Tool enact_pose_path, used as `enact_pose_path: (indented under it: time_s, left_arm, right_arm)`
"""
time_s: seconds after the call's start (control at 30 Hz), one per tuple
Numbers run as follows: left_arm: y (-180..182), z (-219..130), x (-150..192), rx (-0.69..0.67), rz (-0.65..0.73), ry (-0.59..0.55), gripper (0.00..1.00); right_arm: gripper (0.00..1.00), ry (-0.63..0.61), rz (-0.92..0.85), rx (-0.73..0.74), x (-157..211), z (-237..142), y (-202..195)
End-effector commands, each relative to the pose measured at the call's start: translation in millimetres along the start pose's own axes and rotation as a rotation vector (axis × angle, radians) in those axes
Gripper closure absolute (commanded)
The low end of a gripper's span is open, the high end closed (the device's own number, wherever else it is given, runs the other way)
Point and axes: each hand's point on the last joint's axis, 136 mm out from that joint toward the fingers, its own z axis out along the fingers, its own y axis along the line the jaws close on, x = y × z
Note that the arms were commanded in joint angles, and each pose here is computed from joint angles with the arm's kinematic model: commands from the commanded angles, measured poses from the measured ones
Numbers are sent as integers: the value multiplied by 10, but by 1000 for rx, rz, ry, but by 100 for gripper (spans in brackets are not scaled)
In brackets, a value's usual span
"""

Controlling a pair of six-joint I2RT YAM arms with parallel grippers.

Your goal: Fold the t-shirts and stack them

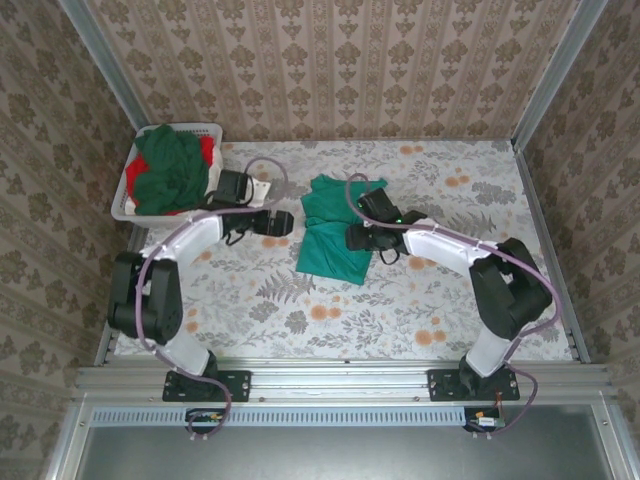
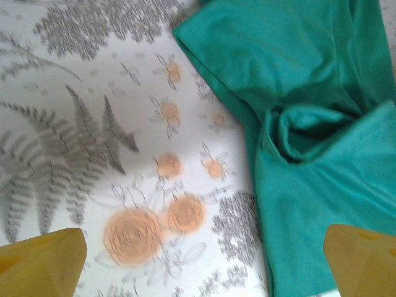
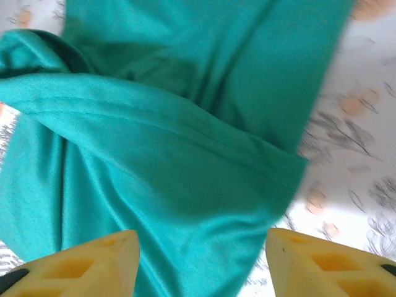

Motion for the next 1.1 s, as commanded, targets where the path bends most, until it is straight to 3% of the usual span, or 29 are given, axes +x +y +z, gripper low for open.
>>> enact_pose_path:
  time_s: [0.0,0.17,0.4,0.57,0.63,0.67,0.73,0.83,0.93,1.07]
  left_arm:
    - [-52,78,241,23,-18,-1,1]
    - [-20,202,539,93,-161,49,19]
    - [-79,262,496,158,-228,19,19]
    - [-212,444,492,225,-275,24,19]
    - [-287,547,536,253,-289,44,22]
    - [-309,588,552,266,-308,44,23]
    - [-368,651,550,312,-336,24,27]
    - [-455,743,574,341,-342,31,28]
    - [-529,820,606,353,-334,45,28]
    - [-622,865,687,393,-333,76,31]
  right_arm:
    - [29,-36,-244,-57,-171,103,337]
    - [22,-73,-470,-125,-380,321,524]
    - [17,-25,-617,-55,-565,728,504]
    - [20,-33,-621,-81,-658,814,533]
    - [27,-32,-603,-88,-719,818,526]
    - [37,-35,-600,-90,-740,812,526]
    - [64,-43,-584,-101,-769,788,519]
    - [89,-55,-554,-129,-807,711,541]
    - [99,-76,-530,-119,-849,635,530]
    - [92,-86,-470,-53,-903,653,331]
